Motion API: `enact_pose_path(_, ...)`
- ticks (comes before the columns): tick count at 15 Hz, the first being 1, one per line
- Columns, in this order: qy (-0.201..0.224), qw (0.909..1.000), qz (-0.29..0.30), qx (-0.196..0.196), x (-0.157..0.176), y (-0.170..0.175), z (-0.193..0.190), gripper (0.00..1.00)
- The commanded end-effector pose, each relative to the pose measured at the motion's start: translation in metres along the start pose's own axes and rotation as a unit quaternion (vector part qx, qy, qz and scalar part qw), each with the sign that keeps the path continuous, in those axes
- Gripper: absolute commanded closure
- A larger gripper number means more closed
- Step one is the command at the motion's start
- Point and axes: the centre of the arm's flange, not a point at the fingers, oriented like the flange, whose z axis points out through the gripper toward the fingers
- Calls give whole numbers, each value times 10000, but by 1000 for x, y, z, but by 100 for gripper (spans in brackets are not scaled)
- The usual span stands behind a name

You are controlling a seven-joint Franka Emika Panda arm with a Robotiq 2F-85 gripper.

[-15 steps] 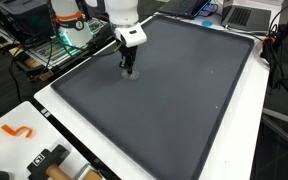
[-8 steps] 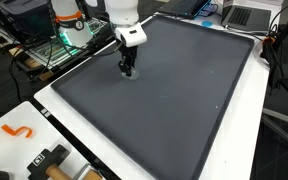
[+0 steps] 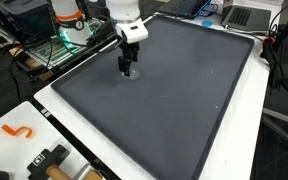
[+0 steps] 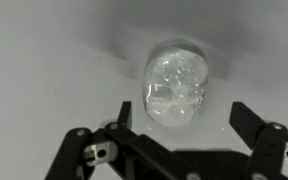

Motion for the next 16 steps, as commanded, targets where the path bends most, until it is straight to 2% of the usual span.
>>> enact_pose_path(1,-125,9996,201,118,-2,-1,-32,0)
enact_pose_path(11,-144,9951,863,470,3,0,-124,0)
enact_pose_path(16,-160,9914,1231,422,11,-5,-150,0)
